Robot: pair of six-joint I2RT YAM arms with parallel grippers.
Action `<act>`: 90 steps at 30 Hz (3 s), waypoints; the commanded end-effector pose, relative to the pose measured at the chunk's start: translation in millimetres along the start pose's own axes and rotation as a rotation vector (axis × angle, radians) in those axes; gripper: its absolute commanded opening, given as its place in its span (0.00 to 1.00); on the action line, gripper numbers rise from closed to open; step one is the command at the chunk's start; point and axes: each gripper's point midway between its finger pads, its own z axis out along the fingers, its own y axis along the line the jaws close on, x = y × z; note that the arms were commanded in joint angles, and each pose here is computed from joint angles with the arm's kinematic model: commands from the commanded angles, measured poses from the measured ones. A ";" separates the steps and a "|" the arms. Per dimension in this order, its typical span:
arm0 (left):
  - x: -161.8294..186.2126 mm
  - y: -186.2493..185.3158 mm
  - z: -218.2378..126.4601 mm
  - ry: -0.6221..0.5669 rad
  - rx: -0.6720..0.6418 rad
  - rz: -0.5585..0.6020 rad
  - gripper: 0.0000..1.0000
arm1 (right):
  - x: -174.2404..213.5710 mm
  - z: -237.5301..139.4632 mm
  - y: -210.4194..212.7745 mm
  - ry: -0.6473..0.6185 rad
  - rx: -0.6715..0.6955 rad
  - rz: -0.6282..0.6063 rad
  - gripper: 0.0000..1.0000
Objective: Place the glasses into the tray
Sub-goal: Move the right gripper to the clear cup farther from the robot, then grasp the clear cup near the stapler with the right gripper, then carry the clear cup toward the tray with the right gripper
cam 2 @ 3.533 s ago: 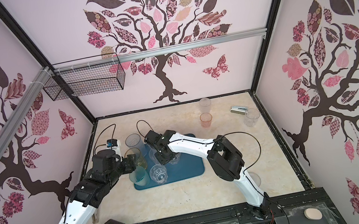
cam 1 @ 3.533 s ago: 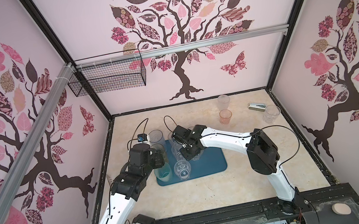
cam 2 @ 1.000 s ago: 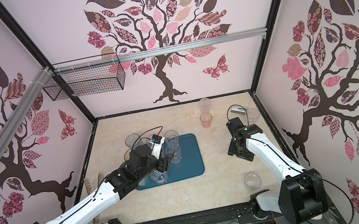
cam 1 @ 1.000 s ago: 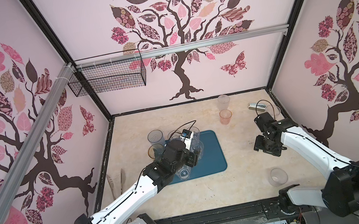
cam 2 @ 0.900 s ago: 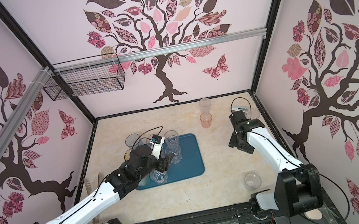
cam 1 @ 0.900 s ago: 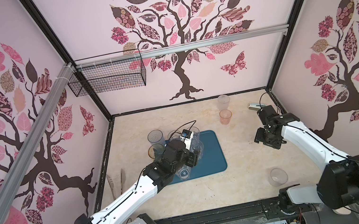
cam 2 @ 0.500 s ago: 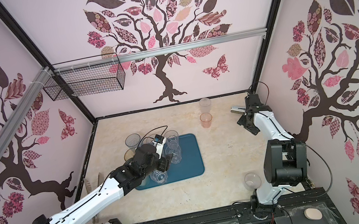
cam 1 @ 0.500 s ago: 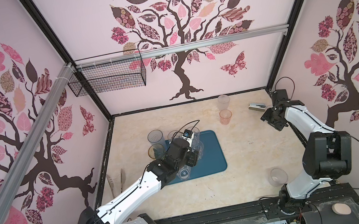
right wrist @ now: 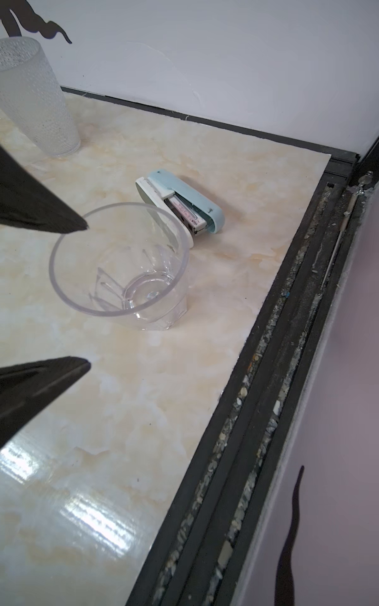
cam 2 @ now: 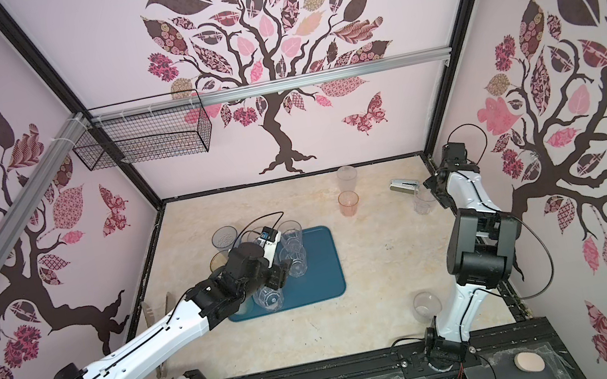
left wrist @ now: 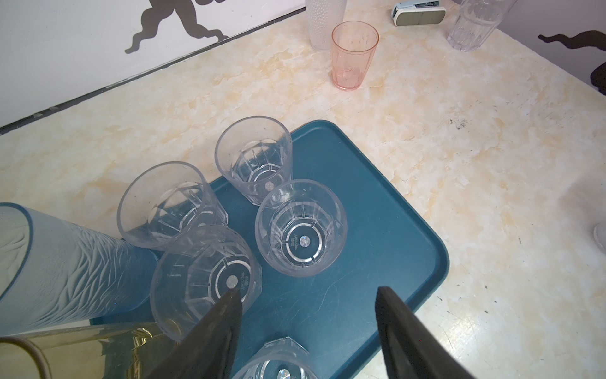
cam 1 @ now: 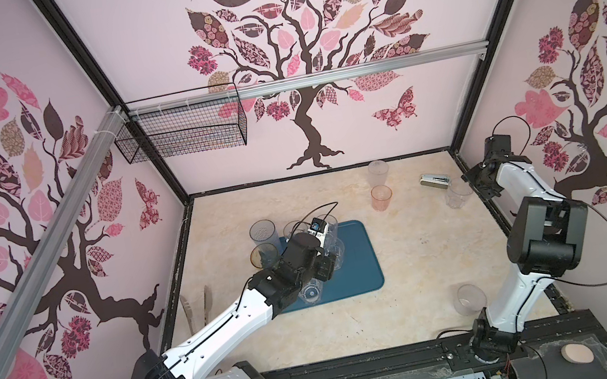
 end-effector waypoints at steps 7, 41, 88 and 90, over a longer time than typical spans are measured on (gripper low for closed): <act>-2.1 9.8 -5.2 -0.016 -0.025 -0.025 0.69 | 12.6 45.0 -4.6 0.105 0.038 0.002 0.54; 8.9 147.9 -72.4 0.085 -0.319 -0.421 0.68 | 149.7 -88.6 29.1 0.124 -0.078 -0.567 0.00; 55.9 135.6 -89.2 0.063 -0.212 -0.633 0.66 | 497.7 -138.5 -9.9 0.510 -0.061 -1.474 0.01; 56.0 135.5 -89.0 0.062 -0.211 -0.632 0.66 | 492.6 -135.4 -4.5 0.463 -0.049 -1.482 0.00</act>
